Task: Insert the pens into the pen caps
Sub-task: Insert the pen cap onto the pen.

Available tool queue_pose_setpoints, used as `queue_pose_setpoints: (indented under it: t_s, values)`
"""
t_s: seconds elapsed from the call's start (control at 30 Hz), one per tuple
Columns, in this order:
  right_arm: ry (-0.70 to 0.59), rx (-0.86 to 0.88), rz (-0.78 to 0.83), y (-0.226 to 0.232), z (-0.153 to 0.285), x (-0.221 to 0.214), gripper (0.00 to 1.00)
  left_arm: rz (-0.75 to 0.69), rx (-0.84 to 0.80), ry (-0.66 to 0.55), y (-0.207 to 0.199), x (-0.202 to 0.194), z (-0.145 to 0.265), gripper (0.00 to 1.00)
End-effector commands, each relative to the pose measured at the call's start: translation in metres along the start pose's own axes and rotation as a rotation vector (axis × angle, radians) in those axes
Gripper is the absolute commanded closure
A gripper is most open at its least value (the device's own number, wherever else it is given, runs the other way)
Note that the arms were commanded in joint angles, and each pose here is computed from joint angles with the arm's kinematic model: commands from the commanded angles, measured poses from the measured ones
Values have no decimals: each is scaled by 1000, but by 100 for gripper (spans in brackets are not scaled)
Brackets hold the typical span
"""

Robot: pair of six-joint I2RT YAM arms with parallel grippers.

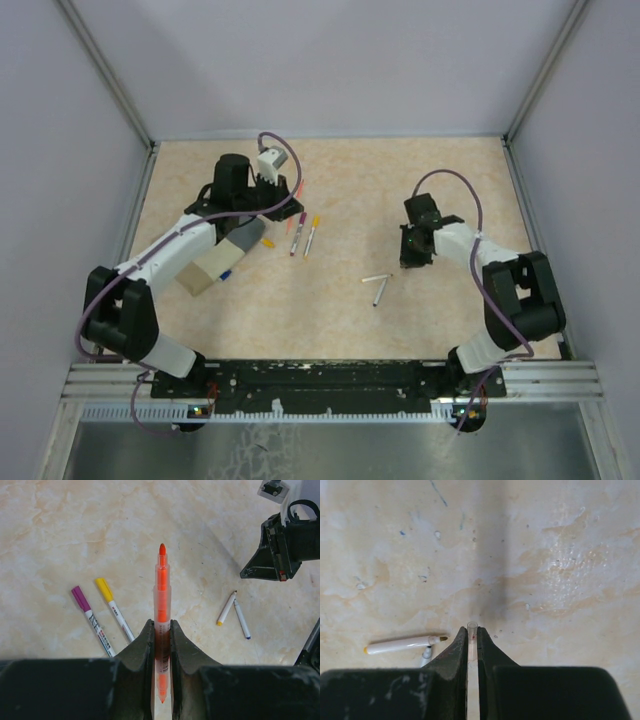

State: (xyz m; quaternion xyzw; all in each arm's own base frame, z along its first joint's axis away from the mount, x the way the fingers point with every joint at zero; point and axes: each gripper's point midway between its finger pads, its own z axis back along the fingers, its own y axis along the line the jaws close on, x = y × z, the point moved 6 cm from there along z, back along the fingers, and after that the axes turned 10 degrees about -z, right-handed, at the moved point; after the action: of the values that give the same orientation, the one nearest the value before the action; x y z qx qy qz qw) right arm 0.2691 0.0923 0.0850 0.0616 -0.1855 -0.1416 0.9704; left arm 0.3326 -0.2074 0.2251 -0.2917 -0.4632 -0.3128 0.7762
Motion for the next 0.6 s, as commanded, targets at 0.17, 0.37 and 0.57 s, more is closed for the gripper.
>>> queue_pose_setpoints:
  t_s: [0.17,0.37,0.57]
  values:
    - [-83,217,114,17,28,6,98,83,-96,-26,-5,5,-13,100]
    - [-132,375,147,32,43,5,97,139,-144,-3,-10,-3,-24,100]
    - [-264,528,200,58,66,8,96,236,-218,35,-19,-9,-37,100]
